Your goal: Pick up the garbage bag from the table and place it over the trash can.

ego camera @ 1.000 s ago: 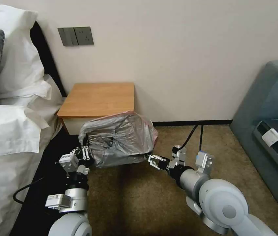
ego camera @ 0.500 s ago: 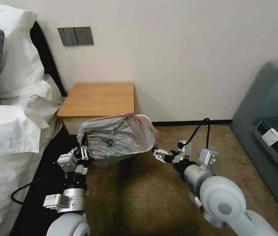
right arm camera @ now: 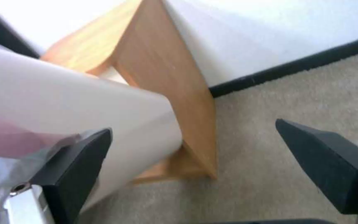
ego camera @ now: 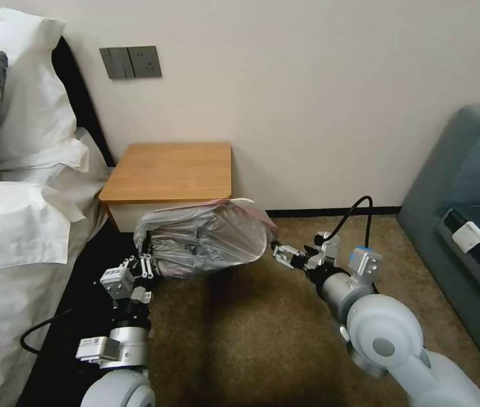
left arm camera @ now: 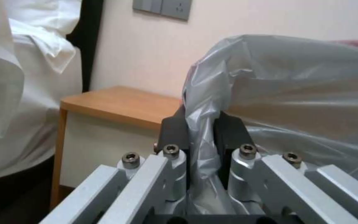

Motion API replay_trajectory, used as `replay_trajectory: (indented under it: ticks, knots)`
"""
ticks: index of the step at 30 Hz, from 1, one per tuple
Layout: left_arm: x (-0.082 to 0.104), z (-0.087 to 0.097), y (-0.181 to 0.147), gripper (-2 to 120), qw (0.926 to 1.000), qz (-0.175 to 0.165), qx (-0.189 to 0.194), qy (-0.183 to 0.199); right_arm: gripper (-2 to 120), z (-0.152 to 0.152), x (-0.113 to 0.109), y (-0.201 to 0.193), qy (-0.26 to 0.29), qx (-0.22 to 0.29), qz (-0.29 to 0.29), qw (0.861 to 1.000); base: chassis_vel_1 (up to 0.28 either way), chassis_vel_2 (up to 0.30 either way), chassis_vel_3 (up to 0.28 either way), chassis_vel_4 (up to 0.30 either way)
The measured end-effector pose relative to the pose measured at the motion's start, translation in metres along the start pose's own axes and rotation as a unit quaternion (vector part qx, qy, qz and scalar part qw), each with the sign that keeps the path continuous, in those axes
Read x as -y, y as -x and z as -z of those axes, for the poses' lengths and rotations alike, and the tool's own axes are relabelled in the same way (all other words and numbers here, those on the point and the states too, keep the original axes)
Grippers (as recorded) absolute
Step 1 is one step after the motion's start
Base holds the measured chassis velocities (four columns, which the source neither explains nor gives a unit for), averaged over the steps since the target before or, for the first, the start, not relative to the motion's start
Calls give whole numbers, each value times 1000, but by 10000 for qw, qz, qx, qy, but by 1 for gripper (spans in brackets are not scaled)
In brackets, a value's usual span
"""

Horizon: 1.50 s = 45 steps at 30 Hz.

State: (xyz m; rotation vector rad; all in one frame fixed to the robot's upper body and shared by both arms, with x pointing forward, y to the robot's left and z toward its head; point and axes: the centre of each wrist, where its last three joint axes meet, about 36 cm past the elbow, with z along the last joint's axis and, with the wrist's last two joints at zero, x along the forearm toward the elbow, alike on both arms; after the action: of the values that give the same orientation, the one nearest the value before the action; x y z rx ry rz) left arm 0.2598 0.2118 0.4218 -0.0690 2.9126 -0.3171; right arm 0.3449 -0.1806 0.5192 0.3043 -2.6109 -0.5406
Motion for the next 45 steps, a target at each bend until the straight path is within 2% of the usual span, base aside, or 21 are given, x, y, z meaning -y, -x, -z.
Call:
replay_trajectory:
  ticks: [5,9,13,17,21,24,25,27,29,30,33,34,36,40,44,45]
  knots:
    - [0,-3,-2,9,9999,-66,11,80,100,4,1,2,-27,81,112,9999,0,0,0,0]
    - [0,-4,-3,9,9999,-69,4,84,100,7,8,8,-61,141,-24,9999,0,0,0,0]
    - [-4,-2,-1,9,9999,65,-8,103,100,10,17,5,-340,326,-147,9988,0,0,0,0]
    - [-8,0,2,9,9998,151,-8,104,100,10,16,-6,-515,515,-124,9973,0,0,0,0]
    - [-9,1,3,9,9997,234,-33,77,100,15,7,-24,-575,811,110,9950,0,0,0,0]
    - [-9,3,2,9,9997,246,-40,72,100,21,-1,-39,-616,1083,641,9901,0,0,0,0]
    - [-9,3,2,9,9997,246,-40,72,100,21,-1,-39,-616,1083,641,9901,0,0,0,0]
    - [-9,4,2,9,9997,239,-51,76,100,24,-2,-42,-654,1182,1136,9843,0,0,0,0]
    - [-8,7,2,9,9997,231,-68,73,100,25,8,-26,-871,1269,1855,9705,0,0,0,0]
    - [-8,7,2,9,9997,231,-68,73,100,25,8,-26,-871,1269,1855,9705,0,0,0,0]
    - [-7,11,1,9,9996,236,-124,-9,99,15,33,8,-1170,1352,2505,9515,0,0,0,0]
    - [-7,11,1,9,9996,236,-124,-9,99,15,33,8,-1170,1352,2505,9515,0,0,0,0]
    - [-8,14,2,9,9995,254,-170,-82,97,2,44,25,-1284,1402,2749,9425,0,0,0,0]
    - [-10,19,4,9,9994,244,-216,-153,96,-17,56,48,-1438,1643,2751,9363,0,0,0,0]
    - [-10,20,5,9,9994,207,-220,-155,92,-23,54,59,-1393,1855,2674,9352,0,0,0,0]
    - [-10,20,4,9,9994,197,-227,-155,86,-23,50,61,-1280,1909,2610,9376,0,0,0,0]
